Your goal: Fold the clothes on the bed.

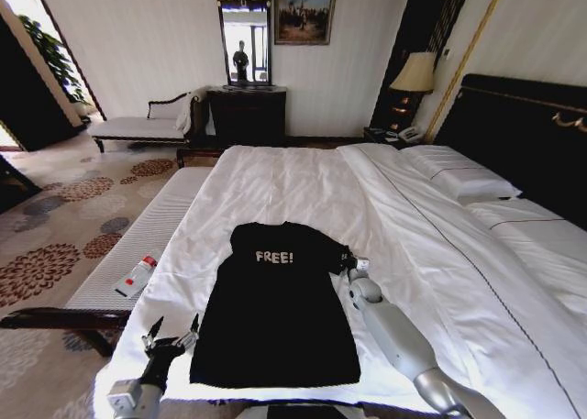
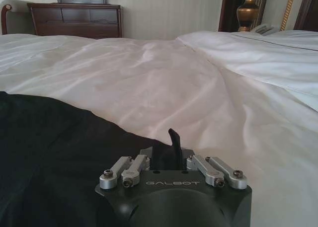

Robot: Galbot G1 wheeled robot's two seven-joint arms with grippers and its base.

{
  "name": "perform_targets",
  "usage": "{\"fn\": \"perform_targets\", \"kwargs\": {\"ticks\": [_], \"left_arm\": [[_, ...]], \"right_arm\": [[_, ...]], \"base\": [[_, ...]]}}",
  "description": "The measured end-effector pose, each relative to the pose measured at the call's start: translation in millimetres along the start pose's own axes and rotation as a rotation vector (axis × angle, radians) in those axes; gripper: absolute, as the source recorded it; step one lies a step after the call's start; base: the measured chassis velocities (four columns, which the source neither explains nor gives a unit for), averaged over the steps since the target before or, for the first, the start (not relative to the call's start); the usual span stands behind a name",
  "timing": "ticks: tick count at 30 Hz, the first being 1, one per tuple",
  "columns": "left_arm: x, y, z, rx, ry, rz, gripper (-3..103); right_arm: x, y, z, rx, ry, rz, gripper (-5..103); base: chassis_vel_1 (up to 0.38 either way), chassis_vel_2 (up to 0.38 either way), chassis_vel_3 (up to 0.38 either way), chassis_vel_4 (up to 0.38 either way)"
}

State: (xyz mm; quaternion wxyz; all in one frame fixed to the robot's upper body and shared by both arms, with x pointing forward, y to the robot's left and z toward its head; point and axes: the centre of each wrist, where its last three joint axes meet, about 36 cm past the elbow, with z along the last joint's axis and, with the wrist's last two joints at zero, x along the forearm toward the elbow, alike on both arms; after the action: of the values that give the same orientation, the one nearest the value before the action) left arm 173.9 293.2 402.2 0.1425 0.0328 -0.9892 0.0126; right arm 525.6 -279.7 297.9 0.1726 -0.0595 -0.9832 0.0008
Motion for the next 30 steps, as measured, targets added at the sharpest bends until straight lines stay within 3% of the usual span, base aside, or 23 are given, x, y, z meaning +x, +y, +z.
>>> {"fn": "perform_targets", "kwargs": {"ticks": [1, 4, 6, 8, 10, 14, 16, 17, 20, 23, 26, 30], "left_arm": [[0, 0.0, 0, 0.0, 0.0, 0.0, 100], [-5, -1.2, -3, -0.007, -0.003, 0.009, 100], [-5, -1.4, -3, -0.008, -0.003, 0.01, 100], [-11, -4.0, -5, -0.024, -0.01, 0.024, 100], [-13, -4.4, -5, -0.037, -0.013, 0.032, 100], [-24, -3.6, -7, -0.101, -0.024, 0.071, 100], [-29, -3.9, -8, -0.112, -0.024, 0.08, 100], [-40, -4.3, -8, -0.13, -0.022, 0.096, 100], [-51, -5.1, -8, -0.138, -0.016, 0.113, 100], [-103, 5.8, -11, -0.205, -0.041, 0.139, 100], [-126, 9.1, -18, -0.214, -0.073, 0.139, 100], [-177, -5.3, -32, -0.219, -0.107, 0.147, 100]], "right_arm": [[0, 0, 0, 0.0, 0.0, 0.0, 27], [2, -7, -8, -0.011, -0.021, 0.026, 43], [2, -8, -9, -0.011, -0.023, 0.029, 43], [8, -27, -15, -0.009, -0.037, 0.07, 59], [10, -36, -17, -0.01, -0.041, 0.087, 59], [31, -70, -26, -0.016, -0.063, 0.138, 82], [39, -77, -28, -0.018, -0.072, 0.147, 82], [51, -87, -33, -0.024, -0.087, 0.162, 92], [62, -92, -36, -0.031, -0.096, 0.168, 96], [90, -92, -35, -0.045, -0.107, 0.155, 100], [102, -86, -30, -0.046, -0.104, 0.142, 100], [123, -74, -14, -0.035, -0.083, 0.118, 100]], "base": [[0.0, 0.0, 0.0, 0.0], [0.0, 0.0, 0.0, 0.0], [0.0, 0.0, 0.0, 0.0], [0.0, 0.0, 0.0, 0.0], [0.0, 0.0, 0.0, 0.0], [0.0, 0.0, 0.0, 0.0], [0.0, 0.0, 0.0, 0.0], [0.0, 0.0, 0.0, 0.0], [0.0, 0.0, 0.0, 0.0], [0.0, 0.0, 0.0, 0.0], [0.0, 0.0, 0.0, 0.0], [0.0, 0.0, 0.0, 0.0]]}}
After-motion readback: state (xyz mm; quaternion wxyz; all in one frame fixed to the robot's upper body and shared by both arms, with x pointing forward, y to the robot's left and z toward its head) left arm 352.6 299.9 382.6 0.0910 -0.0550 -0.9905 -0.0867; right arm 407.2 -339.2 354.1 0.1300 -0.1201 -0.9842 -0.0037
